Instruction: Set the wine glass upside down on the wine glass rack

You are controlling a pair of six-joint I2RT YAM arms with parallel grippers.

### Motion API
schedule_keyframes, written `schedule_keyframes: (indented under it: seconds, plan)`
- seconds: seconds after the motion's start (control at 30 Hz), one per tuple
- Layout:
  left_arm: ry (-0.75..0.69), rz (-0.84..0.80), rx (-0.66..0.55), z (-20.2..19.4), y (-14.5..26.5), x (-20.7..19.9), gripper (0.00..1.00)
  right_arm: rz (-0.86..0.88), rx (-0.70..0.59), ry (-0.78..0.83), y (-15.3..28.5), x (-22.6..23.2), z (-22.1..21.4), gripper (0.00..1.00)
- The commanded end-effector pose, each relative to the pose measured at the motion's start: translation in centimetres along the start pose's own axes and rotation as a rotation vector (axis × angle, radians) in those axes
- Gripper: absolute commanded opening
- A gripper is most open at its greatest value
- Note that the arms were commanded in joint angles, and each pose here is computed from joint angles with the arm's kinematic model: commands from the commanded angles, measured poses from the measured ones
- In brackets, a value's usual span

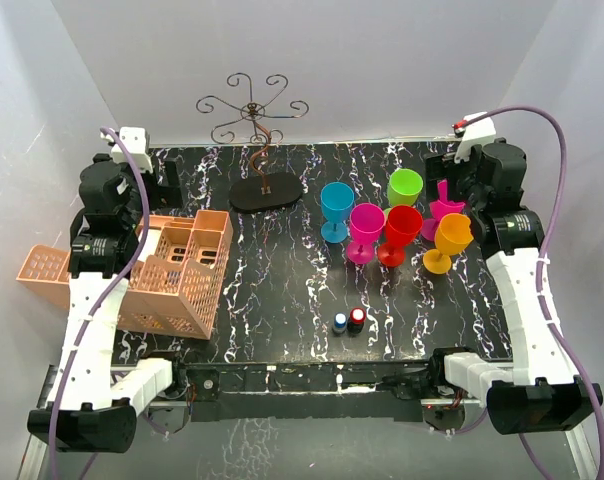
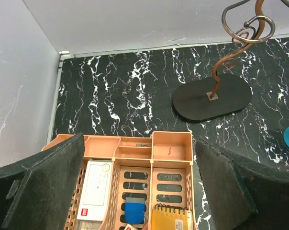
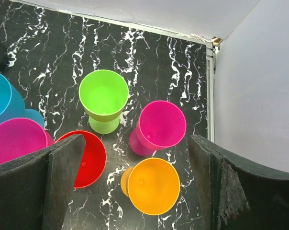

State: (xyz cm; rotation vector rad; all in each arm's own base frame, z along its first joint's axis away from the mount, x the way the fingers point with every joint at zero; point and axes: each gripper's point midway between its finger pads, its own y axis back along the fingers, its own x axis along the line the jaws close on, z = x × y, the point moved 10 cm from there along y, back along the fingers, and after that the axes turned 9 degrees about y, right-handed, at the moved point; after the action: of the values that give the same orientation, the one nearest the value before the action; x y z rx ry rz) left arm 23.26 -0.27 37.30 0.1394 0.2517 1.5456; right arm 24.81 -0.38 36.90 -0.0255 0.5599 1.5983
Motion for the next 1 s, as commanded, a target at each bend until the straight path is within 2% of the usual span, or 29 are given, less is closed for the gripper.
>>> schedule_keyframes:
  seconds: [0.0,0.43,0.83,0.97]
  plan:
    - [0.014,-0.061,-0.068,2.0,0.0,-0.4,0.97,-0.017,-0.148,0.005,0.2,-0.4,3.1,0.99]
    - [0.021,-0.114,-0.092,3.3,-0.8,-0.8,0.97,0.019,-0.239,0.005,-0.2,-0.3,4.8,0.98]
    - [-0.017,-0.353,-0.050,4.6,-3.3,-3.6,0.97,0.138,-0.288,0.035,-1.3,0.0,6.8,0.98]
    - [-0.026,-0.491,-0.009,5.2,-5.0,-5.4,0.94,0.156,-0.295,0.039,-1.4,0.2,6.8,0.98]
